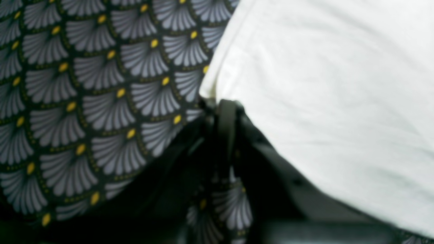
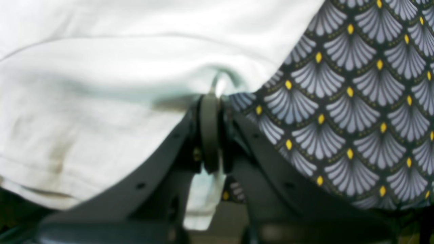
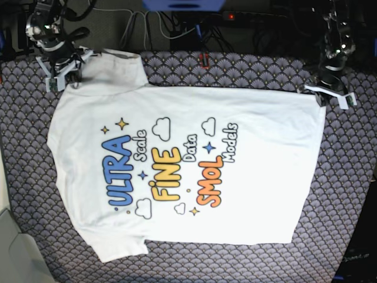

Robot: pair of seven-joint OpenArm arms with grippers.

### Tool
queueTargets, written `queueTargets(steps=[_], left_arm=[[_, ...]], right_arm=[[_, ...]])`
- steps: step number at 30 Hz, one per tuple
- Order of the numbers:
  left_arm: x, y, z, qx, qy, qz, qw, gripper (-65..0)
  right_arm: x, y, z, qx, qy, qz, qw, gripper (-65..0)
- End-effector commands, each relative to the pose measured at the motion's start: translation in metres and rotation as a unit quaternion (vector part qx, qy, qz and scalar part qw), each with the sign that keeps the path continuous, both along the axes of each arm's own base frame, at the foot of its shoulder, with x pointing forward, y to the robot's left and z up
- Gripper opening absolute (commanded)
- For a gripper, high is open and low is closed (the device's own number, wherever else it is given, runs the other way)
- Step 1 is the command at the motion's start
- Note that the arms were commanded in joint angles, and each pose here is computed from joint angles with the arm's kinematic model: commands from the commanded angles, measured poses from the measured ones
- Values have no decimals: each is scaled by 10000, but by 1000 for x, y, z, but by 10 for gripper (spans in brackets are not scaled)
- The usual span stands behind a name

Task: Fold the T-shirt properly
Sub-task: 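Pinch the shoulder edges with both grippers and lift slightly, then drag the held collar edge with both grippers toward the hem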

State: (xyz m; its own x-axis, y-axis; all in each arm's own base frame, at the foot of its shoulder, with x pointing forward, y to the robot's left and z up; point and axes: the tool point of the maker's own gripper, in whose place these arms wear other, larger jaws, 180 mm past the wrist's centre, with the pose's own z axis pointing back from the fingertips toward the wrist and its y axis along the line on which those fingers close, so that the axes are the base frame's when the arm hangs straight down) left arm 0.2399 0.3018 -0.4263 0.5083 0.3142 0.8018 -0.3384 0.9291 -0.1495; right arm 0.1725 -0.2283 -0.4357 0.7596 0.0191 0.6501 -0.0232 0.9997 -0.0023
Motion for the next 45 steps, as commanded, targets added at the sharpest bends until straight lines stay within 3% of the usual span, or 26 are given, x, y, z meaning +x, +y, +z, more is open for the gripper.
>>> queueTargets(steps=[1, 10, 20, 28, 45], left_arm=[[4, 5, 8, 76, -139, 4, 9999, -636], [2, 3, 19, 152, -235, -78, 9996, -647], [8, -3, 39, 228, -467, -172, 9985, -647], [17, -5, 52, 263, -657, -211, 9973, -647], [56, 3, 56, 168, -904, -66, 9957, -647]], right_arm=[[-16, -4, -12, -125, 455, 89, 9988, -650], [-9, -12, -3, -251, 319, 167, 9990, -650], [15, -8, 39, -490, -280, 340, 9978, -650], [25, -8, 52, -591, -483, 389, 9963, -650], [90, -31, 92, -970, -1173, 491, 9871, -650]])
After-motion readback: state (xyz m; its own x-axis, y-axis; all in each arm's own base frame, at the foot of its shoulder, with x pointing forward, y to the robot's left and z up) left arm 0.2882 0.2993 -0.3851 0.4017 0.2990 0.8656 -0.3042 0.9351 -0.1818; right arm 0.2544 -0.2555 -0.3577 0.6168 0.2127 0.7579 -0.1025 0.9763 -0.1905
